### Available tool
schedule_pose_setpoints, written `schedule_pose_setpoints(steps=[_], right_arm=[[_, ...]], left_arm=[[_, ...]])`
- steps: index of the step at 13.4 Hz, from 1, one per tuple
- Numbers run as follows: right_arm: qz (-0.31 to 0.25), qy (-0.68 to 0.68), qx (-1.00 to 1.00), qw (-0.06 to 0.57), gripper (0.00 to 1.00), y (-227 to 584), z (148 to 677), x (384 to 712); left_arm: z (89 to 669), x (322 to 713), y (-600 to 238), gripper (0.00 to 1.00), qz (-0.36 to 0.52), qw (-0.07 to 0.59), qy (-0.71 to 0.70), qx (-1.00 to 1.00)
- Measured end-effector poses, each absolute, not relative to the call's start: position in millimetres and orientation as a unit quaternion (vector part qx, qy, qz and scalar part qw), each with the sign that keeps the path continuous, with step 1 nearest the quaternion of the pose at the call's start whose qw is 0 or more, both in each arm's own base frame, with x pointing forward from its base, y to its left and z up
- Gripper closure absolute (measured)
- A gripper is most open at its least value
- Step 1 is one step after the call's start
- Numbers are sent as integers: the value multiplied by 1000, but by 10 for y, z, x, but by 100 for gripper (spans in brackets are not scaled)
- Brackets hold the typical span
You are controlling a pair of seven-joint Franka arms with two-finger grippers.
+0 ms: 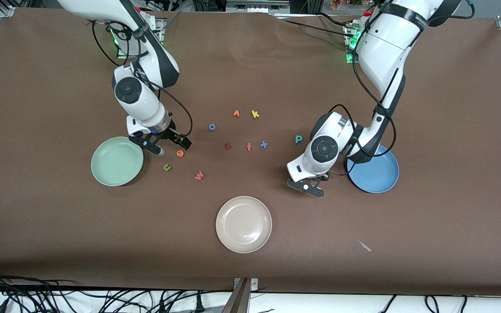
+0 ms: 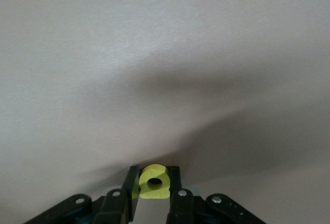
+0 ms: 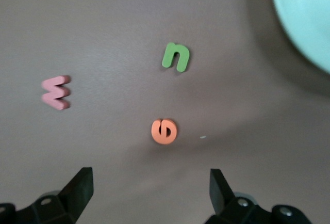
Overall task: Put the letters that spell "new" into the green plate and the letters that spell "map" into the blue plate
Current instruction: 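Drop the yellow letter on the blue plate while the right gripper grasps the orange letter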
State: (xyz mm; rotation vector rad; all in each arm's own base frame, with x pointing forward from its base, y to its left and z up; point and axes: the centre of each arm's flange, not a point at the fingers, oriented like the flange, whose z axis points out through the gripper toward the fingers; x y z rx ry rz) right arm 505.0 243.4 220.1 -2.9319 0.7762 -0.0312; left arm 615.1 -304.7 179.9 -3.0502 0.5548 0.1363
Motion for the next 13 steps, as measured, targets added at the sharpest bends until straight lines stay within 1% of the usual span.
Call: schedule_pose_setpoints(steps=[2,4,7,8,9,10,11,12,13], right_arm=[[-10,261,-964,57,0,2436,2044,5052],[-12,262,-963,61,0,2436,1975,5058],[-13,266,-962,61,1,2404,1889,5067],[-12,267,-962,60,2,2385,1872,5072],[-11,268,-961,59,4,2373,1855,5077],[-11,269,-961,59,4,2367,1842,5088],[-11,270,-961,58,7,2361,1831,5097],[-10,271,-961,58,7,2356,1819,5102],[-10,271,-961,57,12,2354,1806,5105]], left_arm=[[2017,6191,-2927,73,58,28,170,-983],[2372,6226,-2709,73,84,40,173,-980],[2778,6333,-2148,73,113,45,192,-974],[2838,6375,-1914,73,121,42,195,-972],[2849,6388,-1705,73,130,40,193,-972],[2808,6364,-1556,73,139,39,190,-971],[2744,6317,-1452,73,149,38,185,-971],[2672,6264,-1362,73,157,38,180,-970],[2592,6219,-1274,73,161,37,176,-971]])
